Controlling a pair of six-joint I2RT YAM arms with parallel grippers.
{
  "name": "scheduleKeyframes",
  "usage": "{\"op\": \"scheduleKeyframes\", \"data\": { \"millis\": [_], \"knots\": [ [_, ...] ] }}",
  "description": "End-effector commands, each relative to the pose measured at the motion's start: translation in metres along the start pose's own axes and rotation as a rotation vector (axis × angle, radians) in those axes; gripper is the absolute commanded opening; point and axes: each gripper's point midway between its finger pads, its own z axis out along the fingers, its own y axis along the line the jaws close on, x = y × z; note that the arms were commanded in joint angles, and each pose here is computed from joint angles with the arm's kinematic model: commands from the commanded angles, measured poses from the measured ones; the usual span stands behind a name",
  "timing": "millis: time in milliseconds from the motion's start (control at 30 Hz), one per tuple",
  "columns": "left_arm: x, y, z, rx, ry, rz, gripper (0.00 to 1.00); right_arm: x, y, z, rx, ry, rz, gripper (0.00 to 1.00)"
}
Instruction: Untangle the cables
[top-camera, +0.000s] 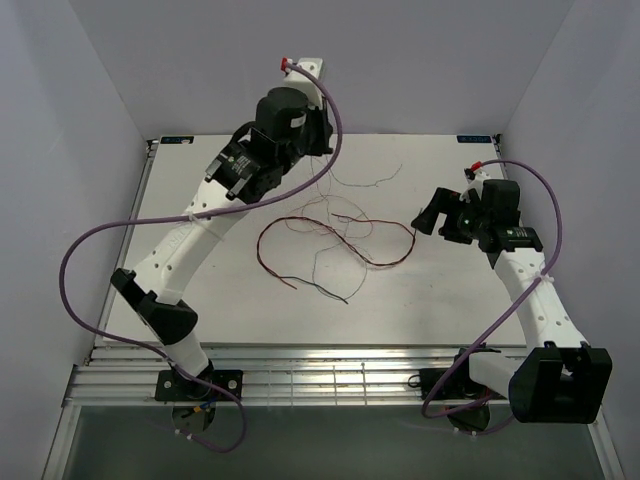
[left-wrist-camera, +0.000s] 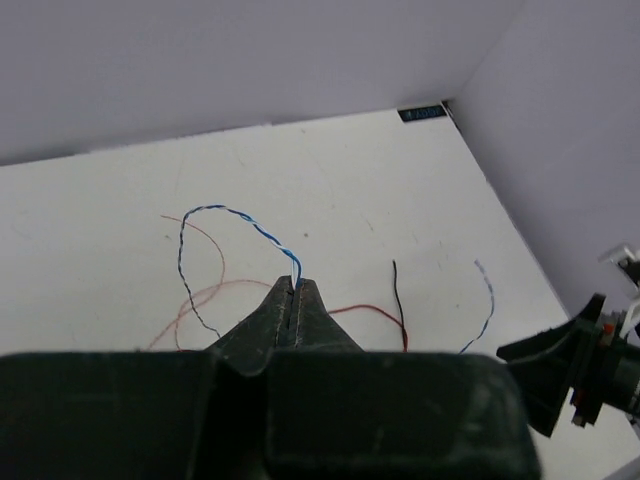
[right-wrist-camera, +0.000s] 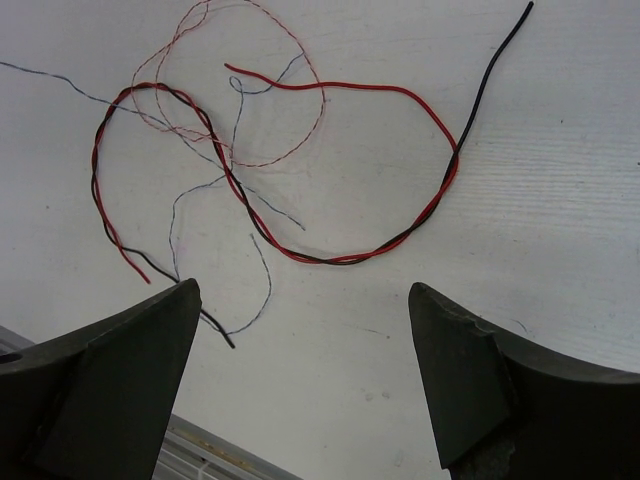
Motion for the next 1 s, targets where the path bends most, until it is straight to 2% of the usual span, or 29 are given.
{"op": "scheduleKeyframes", "data": {
  "millis": [0, 100, 200, 333, 567, 733, 867, 967],
  "knots": [
    [-0.062, 0.051, -0.026, -0.104, -0.140, -0.023, 0.00, -0.010, 0.009, 0.002, -0.054, -0.037, -0.026, 0.90],
    [-0.085, 0.079, -0.033, -0.161, -0.195, -0.039, 0.00, -0.011, 0.012, 0.004, -0.071, -0.037, -0.025, 0.90],
    [-0.121, 0.124, -0.046, -0.267, -0.280, -0.042, 0.00, -0.014, 0.012, 0.005, -0.070, -0.036, -0.031, 0.90],
    [-0.173, 0.135, -0.078, -0.300, -0.433, -0.015, 0.00, -0.019, 0.016, 0.007, -0.084, -0.047, -0.041, 0.90],
    [-0.202, 0.132, -0.114, -0.298, -0.561, 0.008, 0.00, -0.008, 0.037, 0.033, -0.085, 0.011, -0.173, 0.90],
    [-0.159, 0.157, -0.080, -0.367, -0.454, 0.028, 0.00, 0.003, 0.066, 0.050, -0.162, 0.053, -0.276, 0.90],
    [-0.124, 0.204, -0.048, -0.411, -0.350, -0.014, 0.00, 0.008, 0.080, 0.067, -0.171, 0.077, -0.369, 0.90],
    [-0.090, 0.259, -0.029, -0.495, -0.266, -0.025, 0.00, 0.011, 0.090, 0.080, -0.166, 0.080, -0.474, 0.90]
  ]
}}
